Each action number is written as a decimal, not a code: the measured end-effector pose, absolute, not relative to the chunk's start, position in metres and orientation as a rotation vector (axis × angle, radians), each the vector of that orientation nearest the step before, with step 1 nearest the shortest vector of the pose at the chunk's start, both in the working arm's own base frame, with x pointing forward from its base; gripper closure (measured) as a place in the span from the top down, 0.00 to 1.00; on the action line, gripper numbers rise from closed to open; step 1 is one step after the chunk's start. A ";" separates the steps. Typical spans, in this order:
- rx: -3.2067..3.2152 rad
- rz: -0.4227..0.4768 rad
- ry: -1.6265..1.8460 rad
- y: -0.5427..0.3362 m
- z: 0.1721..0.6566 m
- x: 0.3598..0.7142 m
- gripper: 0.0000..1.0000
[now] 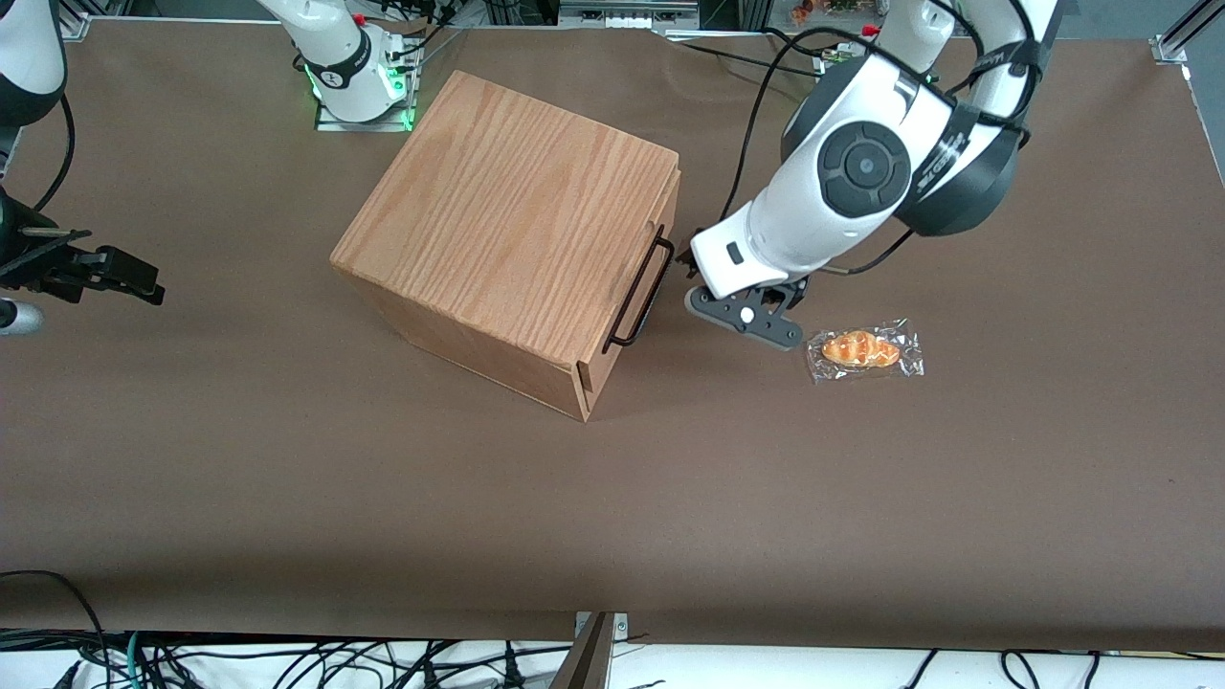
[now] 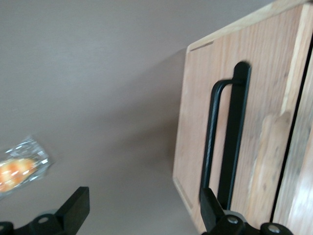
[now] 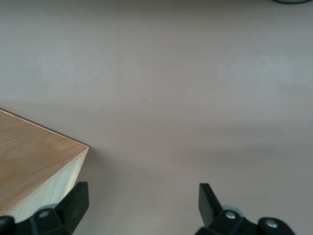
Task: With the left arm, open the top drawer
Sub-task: 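Move the left gripper down to the black drawer handle and hook it, then pull the drawer handle outward from the box with the left gripper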
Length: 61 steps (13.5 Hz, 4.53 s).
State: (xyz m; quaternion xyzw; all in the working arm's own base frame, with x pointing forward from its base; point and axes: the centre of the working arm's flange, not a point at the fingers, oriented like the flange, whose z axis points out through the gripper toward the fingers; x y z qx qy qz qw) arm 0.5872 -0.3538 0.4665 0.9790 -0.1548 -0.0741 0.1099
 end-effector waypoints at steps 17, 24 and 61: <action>2.801 -0.261 -0.638 -0.391 0.398 0.588 1.00; 2.790 -0.263 -0.680 -0.393 0.389 0.589 1.00; 2.900 -0.270 -0.533 -0.245 0.380 0.658 1.00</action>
